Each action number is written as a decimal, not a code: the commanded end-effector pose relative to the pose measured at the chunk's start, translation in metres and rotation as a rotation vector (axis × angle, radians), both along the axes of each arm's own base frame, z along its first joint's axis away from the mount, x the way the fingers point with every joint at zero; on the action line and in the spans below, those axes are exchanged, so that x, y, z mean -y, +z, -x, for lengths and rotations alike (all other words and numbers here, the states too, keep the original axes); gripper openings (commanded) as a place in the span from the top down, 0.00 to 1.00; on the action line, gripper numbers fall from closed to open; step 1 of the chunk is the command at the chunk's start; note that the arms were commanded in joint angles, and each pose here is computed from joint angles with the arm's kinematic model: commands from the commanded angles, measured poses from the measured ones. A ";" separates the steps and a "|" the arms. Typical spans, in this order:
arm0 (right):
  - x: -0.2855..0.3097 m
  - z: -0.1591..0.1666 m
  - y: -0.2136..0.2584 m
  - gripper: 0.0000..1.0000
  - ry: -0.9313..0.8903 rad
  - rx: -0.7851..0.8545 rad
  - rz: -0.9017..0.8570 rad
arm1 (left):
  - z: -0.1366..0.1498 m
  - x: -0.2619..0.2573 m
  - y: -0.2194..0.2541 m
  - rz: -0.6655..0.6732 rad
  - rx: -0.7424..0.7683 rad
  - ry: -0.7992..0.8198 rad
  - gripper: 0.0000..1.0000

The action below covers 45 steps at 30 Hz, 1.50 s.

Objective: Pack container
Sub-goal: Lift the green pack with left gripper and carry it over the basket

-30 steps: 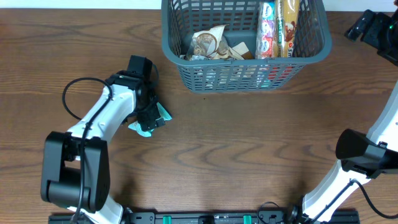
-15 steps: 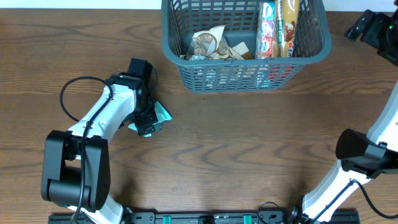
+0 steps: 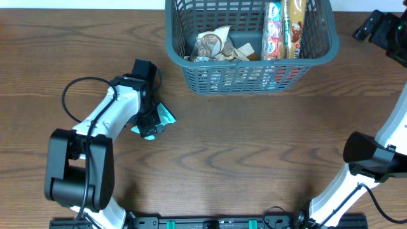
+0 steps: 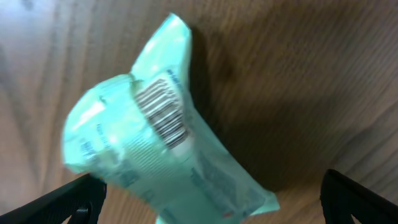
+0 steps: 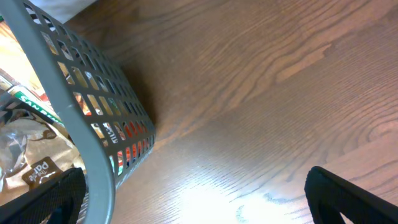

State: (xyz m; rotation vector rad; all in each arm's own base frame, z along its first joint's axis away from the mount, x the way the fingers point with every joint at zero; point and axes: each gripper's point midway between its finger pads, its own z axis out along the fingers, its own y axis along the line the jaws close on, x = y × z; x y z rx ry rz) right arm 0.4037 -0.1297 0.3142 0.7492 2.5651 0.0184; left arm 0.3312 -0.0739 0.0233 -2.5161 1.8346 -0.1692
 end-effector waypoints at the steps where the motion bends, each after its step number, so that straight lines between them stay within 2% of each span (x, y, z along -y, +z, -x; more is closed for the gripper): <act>1: 0.001 0.002 0.000 0.01 0.002 -0.001 -0.001 | 0.000 -0.001 -0.015 -0.006 -0.030 0.063 0.01; 17: 0.001 0.002 0.000 0.01 0.002 -0.001 -0.001 | 0.004 0.002 -0.037 0.000 -0.083 0.061 0.01; 18: 0.001 0.002 0.000 0.01 0.003 -0.001 -0.001 | 0.004 0.003 -0.039 0.003 -0.083 0.060 0.04; 19: 0.001 0.002 0.000 0.01 0.003 -0.001 -0.001 | 0.003 0.003 -0.039 0.006 -0.083 0.060 0.12; 23: 0.001 0.002 0.000 0.01 0.003 -0.001 -0.001 | 0.002 0.005 -0.040 0.015 -0.080 0.058 0.81; 24: 0.001 0.002 0.000 0.01 0.002 -0.001 -0.001 | 0.002 0.006 -0.040 0.022 -0.082 0.057 0.92; 25: 0.001 0.002 0.001 0.01 0.002 -0.001 -0.001 | 0.002 0.008 -0.040 0.030 -0.083 0.056 0.94; 32: 0.001 0.002 0.001 0.01 0.003 -0.001 -0.001 | -0.012 0.009 -0.032 0.029 -0.021 -0.107 0.94; 37: 0.001 0.002 0.001 0.01 0.003 -0.001 -0.001 | -0.038 0.001 0.002 0.008 0.103 -0.253 0.94; 42: 0.001 0.002 0.001 0.01 0.003 -0.001 -0.001 | -0.075 -0.023 0.088 -0.173 0.345 -0.362 0.94; 45: 0.001 0.002 0.001 0.01 0.002 -0.001 -0.001 | -0.089 -0.034 0.157 -0.287 0.510 -0.415 0.94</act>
